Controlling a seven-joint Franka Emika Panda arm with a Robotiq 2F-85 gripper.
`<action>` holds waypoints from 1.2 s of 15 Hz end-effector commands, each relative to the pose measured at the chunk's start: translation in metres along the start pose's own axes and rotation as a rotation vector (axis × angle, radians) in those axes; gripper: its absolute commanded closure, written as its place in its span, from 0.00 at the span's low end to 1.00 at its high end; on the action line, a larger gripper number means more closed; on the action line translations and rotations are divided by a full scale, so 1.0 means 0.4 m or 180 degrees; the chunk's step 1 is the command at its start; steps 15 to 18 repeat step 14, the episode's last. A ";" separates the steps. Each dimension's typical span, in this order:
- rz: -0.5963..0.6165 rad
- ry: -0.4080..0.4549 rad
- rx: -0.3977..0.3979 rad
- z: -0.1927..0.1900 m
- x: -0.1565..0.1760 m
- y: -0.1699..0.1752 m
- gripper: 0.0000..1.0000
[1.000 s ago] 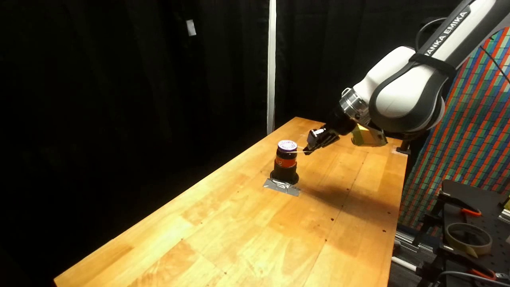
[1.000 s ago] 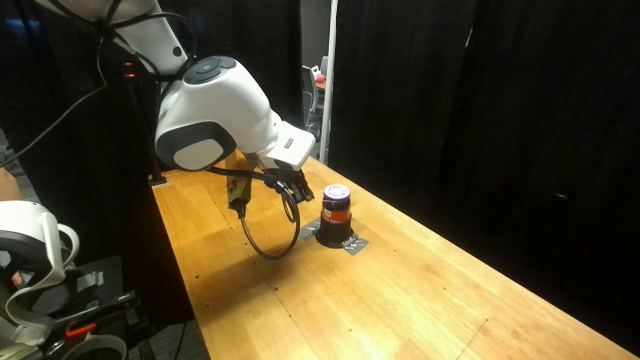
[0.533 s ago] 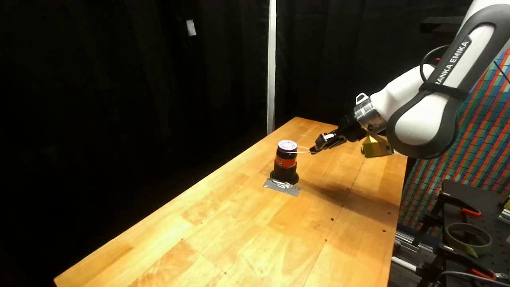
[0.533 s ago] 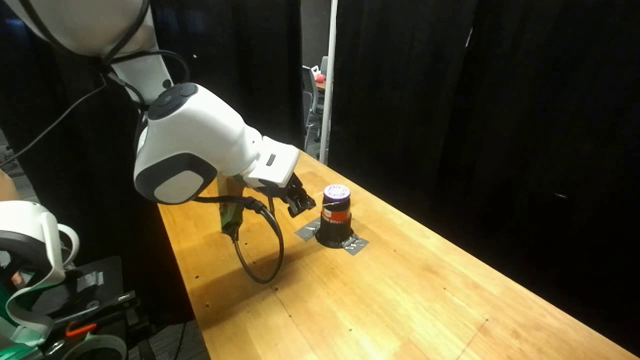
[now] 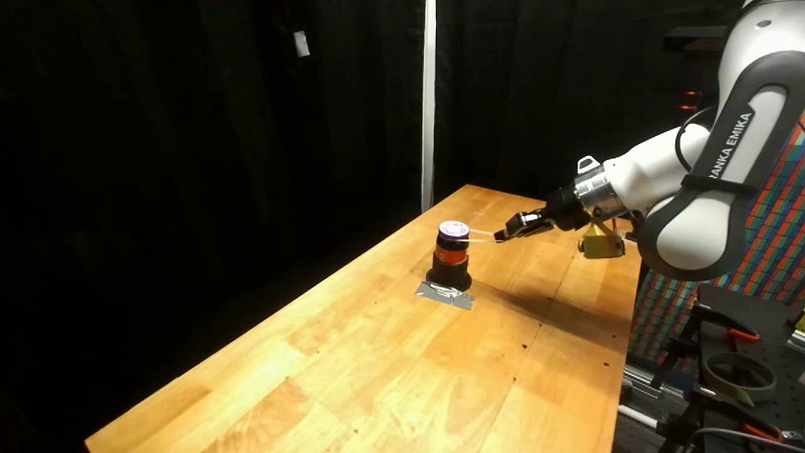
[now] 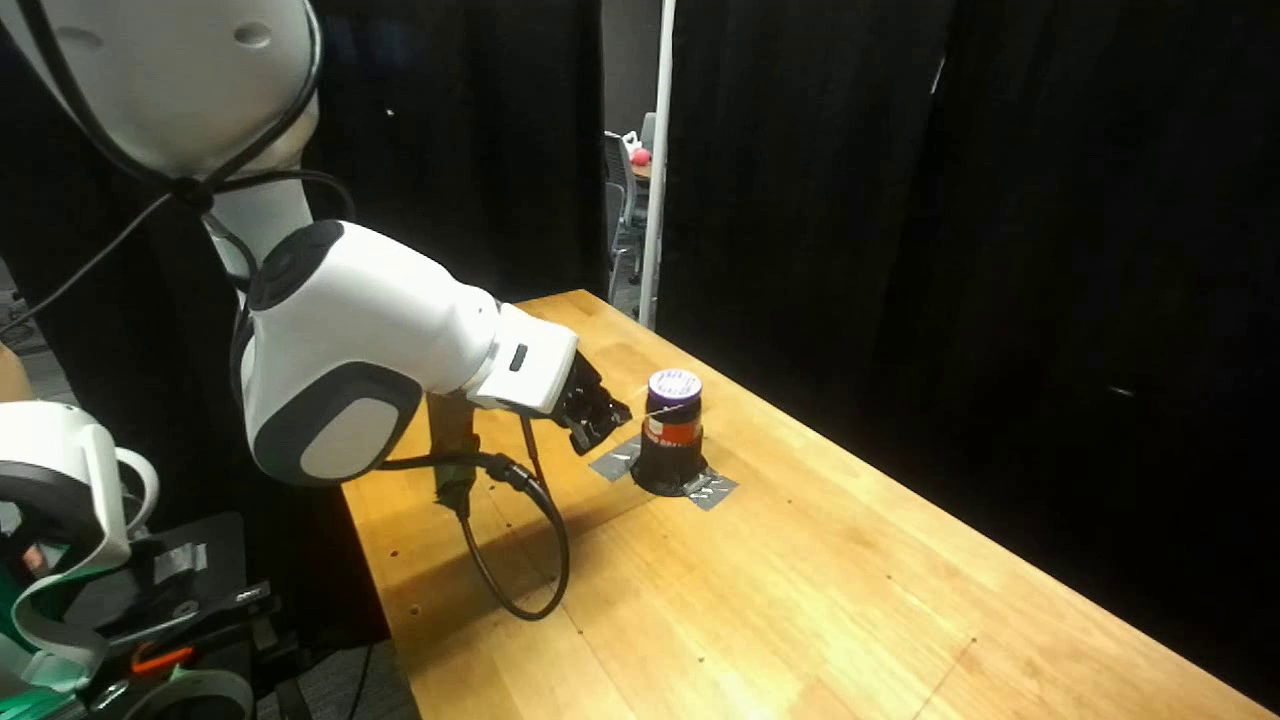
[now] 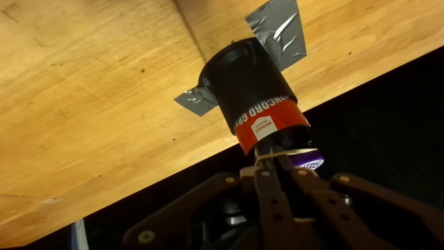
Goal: Put an elastic band over the bottom of the brown cup
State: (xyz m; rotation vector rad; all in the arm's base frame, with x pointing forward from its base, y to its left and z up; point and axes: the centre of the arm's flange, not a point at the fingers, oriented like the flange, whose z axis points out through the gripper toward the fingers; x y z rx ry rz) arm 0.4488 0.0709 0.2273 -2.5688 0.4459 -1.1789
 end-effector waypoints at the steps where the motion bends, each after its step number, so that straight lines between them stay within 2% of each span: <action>1: 0.0084 0.0177 0.0138 -0.031 -0.024 0.015 0.92; 5: 0.0130 0.0380 0.0224 -0.037 -0.033 0.011 0.91; 9: 0.0147 0.0441 0.0283 -0.046 -0.048 0.010 0.91; 10: 0.0146 0.0178 0.0243 -0.042 -0.046 0.009 0.65; 11: 0.0122 0.0297 0.0195 -0.030 -0.043 0.004 0.65; 12: 0.0123 0.0256 0.0188 -0.027 -0.047 0.004 0.87; 14: 0.0119 0.0256 0.0181 -0.027 -0.047 0.006 0.71; 18: 0.0119 0.0256 0.0181 -0.027 -0.047 0.006 0.71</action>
